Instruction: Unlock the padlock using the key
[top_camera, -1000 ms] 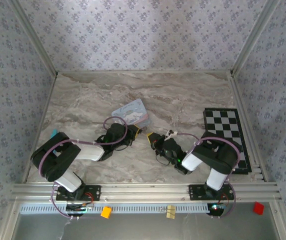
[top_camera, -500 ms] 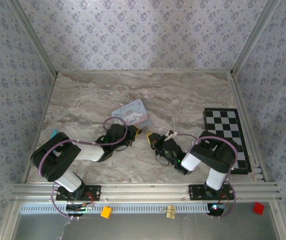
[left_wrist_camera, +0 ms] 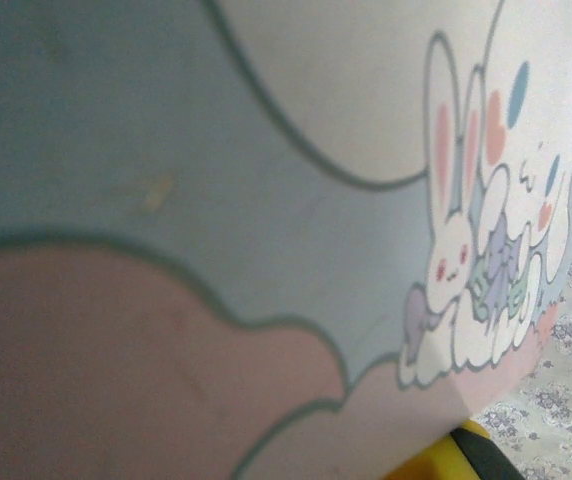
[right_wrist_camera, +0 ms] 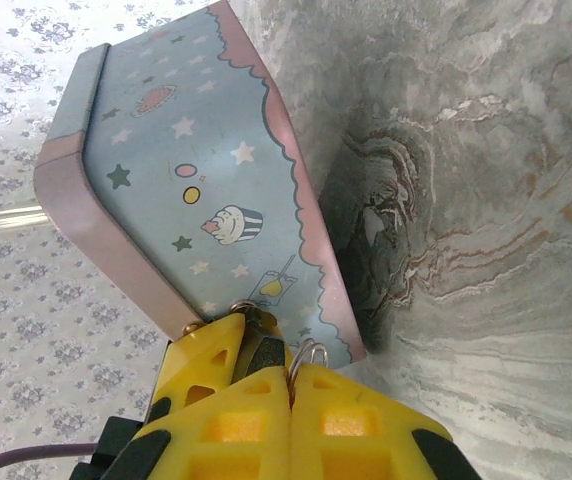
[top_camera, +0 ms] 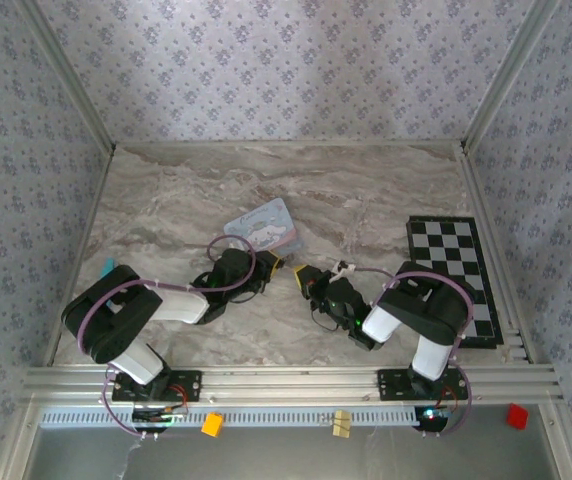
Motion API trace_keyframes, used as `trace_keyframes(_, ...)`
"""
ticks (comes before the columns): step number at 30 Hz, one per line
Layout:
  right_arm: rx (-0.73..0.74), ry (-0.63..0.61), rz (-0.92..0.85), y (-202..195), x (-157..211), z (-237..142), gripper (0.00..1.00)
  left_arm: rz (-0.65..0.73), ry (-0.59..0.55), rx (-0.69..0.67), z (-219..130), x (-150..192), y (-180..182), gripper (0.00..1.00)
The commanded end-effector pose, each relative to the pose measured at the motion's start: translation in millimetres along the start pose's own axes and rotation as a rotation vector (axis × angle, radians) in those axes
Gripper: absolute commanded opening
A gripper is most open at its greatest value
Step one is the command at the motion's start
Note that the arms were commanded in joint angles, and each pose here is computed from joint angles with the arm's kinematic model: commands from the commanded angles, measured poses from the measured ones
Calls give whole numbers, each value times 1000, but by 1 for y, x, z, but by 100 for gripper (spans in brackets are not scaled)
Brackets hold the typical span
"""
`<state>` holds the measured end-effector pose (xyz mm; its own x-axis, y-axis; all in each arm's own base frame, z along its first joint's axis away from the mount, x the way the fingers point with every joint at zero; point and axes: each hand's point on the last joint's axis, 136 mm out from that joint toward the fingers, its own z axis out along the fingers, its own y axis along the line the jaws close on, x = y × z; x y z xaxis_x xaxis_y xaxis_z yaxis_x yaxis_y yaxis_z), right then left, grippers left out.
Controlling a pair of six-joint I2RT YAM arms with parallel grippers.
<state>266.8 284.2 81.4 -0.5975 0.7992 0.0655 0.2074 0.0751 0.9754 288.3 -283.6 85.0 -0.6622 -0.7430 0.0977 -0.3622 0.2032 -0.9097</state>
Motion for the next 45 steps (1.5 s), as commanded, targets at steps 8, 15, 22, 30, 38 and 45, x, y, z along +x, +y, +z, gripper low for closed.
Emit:
trace_keyframes(8,-5,-15,24,-4,-2,2,0,-19,25,68,-6,11,-16,2)
trace_keyframes(15,-3,-11,36,-6,-1,3,0,-8,21,68,-7,14,-17,2)
trace_keyframes(22,-10,-6,38,-3,0,3,0,-9,5,67,-7,12,-14,2)
trace_keyframes(30,-2,8,42,-6,5,3,0,1,-10,60,-4,9,-14,2)
trace_keyframes(38,-3,7,43,-5,4,3,0,16,-9,49,-4,9,-16,2)
trace_keyframes(45,-3,10,42,-5,5,2,0,33,-27,48,-6,6,-16,2)
